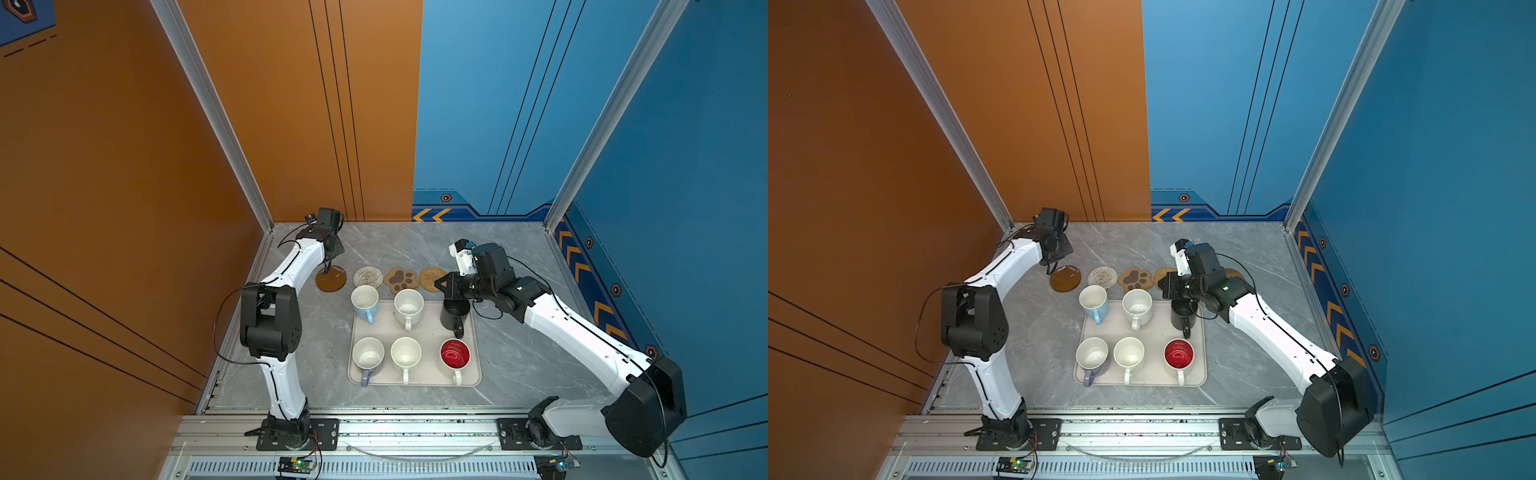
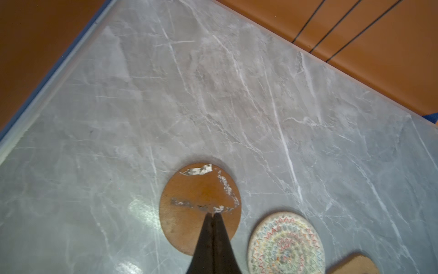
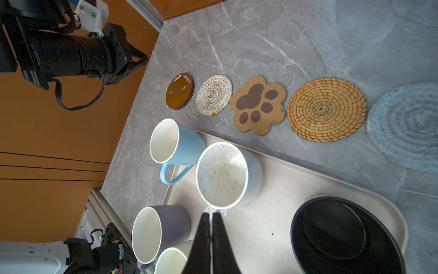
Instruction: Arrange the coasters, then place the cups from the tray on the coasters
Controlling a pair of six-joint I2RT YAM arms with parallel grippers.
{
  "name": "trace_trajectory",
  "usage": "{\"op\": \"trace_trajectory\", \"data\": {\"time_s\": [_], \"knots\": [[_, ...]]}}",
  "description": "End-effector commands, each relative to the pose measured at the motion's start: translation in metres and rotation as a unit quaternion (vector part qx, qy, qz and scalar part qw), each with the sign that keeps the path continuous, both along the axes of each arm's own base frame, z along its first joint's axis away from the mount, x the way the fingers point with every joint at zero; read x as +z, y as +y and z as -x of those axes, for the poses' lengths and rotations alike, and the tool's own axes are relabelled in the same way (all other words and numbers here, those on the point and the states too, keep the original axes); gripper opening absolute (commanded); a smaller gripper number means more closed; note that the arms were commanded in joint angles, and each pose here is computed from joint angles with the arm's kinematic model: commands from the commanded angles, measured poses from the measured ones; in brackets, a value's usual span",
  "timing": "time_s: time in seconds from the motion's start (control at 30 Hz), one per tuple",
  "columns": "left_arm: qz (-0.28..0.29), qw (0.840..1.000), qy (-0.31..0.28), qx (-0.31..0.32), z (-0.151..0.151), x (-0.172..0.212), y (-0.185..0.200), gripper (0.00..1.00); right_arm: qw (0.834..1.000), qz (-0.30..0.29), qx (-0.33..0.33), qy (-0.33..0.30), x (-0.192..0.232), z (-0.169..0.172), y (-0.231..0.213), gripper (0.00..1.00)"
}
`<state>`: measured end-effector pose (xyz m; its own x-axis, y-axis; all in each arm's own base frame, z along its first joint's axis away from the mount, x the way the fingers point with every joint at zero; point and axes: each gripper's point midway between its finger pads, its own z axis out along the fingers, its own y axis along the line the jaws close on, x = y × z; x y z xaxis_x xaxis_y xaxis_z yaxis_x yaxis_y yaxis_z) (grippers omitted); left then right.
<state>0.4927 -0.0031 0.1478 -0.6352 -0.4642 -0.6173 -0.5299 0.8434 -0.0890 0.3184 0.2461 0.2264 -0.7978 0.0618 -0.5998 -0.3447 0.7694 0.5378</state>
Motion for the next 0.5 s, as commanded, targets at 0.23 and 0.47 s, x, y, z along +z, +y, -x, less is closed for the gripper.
{"op": "trace_trajectory", "data": {"time_s": [0.23,0.47], "knots": [[-0.018,0.992,0.039,0.119,0.028,-0.042,0.054,0.0,1.0,-0.003,-0.001,0.001,-0.001,0.001,0.002,0.05],[0.008,0.99,0.042,0.131,0.014,-0.058,0.05,0.0,1.0,-0.005,-0.002,0.003,0.001,-0.003,0.003,0.05]]}}
